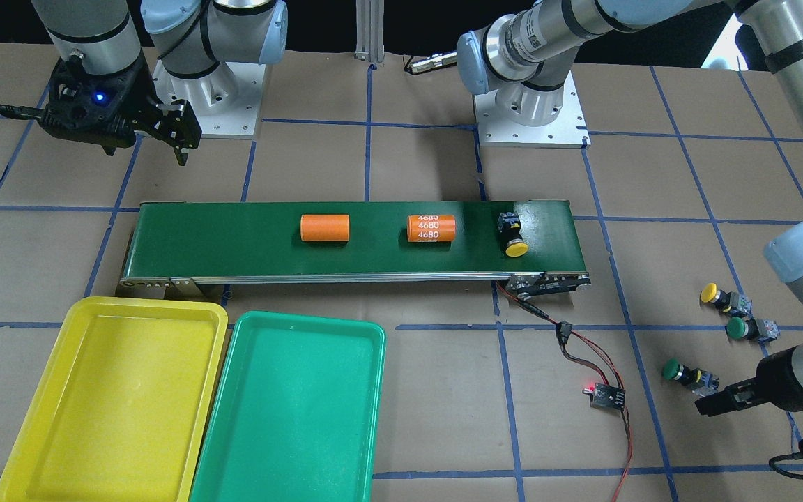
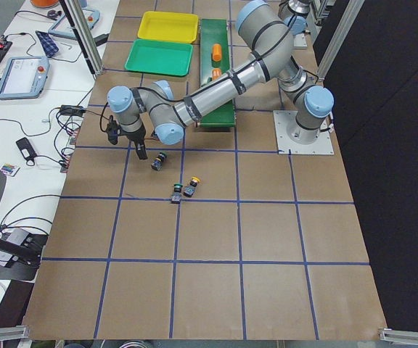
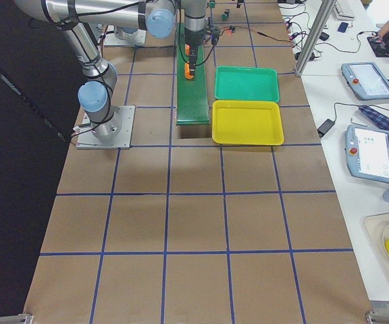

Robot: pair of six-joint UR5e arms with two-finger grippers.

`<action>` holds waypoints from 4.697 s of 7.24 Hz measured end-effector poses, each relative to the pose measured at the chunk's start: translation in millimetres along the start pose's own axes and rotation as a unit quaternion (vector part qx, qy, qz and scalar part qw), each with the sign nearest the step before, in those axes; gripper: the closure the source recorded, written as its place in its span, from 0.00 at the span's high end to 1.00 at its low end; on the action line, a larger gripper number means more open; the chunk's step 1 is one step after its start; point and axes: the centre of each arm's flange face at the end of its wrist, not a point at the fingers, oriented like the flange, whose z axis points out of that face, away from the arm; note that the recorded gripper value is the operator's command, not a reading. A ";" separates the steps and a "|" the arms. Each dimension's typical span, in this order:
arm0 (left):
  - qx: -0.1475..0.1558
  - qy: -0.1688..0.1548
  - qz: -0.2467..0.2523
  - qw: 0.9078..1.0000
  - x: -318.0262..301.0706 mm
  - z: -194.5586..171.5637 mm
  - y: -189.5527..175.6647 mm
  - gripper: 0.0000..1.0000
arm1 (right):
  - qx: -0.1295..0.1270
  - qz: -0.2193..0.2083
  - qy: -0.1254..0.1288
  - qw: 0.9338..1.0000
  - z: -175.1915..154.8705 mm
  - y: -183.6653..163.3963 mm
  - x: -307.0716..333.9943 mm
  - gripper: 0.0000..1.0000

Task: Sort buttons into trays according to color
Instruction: 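Return the left gripper to the pile and grasp a green-capped button, then place the green-capped button on the belt and open the left gripper, then return the left gripper to the pile and grasp another green-capped button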

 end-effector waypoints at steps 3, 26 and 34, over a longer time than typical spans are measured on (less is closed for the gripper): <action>-0.009 0.008 -0.029 0.999 -24.4 39.7 2.6 1.00 | -0.005 0.000 0.002 1.000 4.6 3.1 0.3 1.00; -0.020 0.031 0.178 0.983 157.3 -3.0 317.1 1.00 | -0.007 0.000 -0.090 0.996 17.0 3.0 -20.7 1.00; 0.021 -0.009 0.000 1.000 -88.0 -26.7 140.1 1.00 | -0.004 0.010 -0.082 0.997 17.7 2.1 -18.5 1.00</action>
